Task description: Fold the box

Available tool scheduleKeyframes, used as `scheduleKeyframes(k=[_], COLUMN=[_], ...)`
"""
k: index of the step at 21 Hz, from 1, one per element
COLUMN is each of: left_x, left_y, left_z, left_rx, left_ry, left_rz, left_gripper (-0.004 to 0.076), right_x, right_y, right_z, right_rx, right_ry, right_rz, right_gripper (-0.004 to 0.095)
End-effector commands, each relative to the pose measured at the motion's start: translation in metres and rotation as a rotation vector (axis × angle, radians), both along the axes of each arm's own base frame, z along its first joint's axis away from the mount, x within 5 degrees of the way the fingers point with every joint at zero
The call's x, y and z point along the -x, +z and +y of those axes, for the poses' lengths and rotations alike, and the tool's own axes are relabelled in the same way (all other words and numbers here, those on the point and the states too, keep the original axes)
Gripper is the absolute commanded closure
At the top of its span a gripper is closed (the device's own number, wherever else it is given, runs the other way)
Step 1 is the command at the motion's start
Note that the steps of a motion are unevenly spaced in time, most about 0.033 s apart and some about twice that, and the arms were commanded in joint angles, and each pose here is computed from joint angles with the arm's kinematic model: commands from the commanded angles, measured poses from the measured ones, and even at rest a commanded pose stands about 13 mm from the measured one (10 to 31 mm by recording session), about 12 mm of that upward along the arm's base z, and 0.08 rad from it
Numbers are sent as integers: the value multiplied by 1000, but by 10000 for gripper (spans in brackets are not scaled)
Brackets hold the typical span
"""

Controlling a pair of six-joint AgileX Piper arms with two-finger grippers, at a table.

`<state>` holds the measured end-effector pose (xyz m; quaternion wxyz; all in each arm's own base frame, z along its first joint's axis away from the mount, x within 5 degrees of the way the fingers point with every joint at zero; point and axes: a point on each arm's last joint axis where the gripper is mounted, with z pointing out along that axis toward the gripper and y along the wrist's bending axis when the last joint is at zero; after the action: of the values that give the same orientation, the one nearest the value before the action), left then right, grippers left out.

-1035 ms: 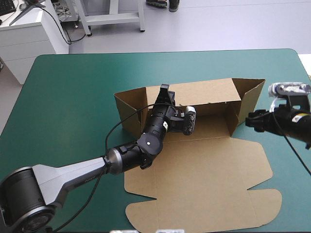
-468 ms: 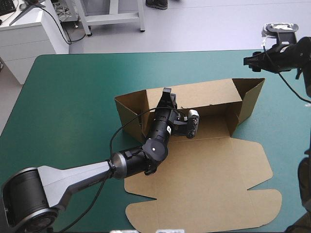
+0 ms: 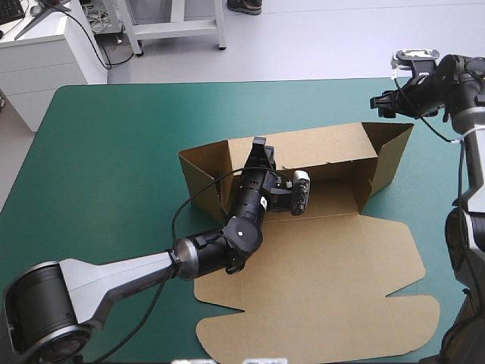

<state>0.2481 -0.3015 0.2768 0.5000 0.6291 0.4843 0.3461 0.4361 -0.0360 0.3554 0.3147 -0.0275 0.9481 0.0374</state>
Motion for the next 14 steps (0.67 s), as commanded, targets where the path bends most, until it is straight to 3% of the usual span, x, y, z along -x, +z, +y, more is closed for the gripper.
scheduleKeyframes(k=[1,6,12,14], left_x=[5,5,5,5], left_y=[14,15,15,14], left_z=[0,1,1,1], left_rx=[84,106,106,106], left_ry=[10,33,33,32], left_rz=[3,2,2,3], left_gripper=[732,732,732,732], right_x=[17,32,70,80], right_y=[34,23,23,11], right_z=[-4,1,1,-3], right_rx=[52,40,63,36], right_ry=[5,65,88,101], right_rz=[-64,27,41,71], right_gripper=[304,304,306,306])
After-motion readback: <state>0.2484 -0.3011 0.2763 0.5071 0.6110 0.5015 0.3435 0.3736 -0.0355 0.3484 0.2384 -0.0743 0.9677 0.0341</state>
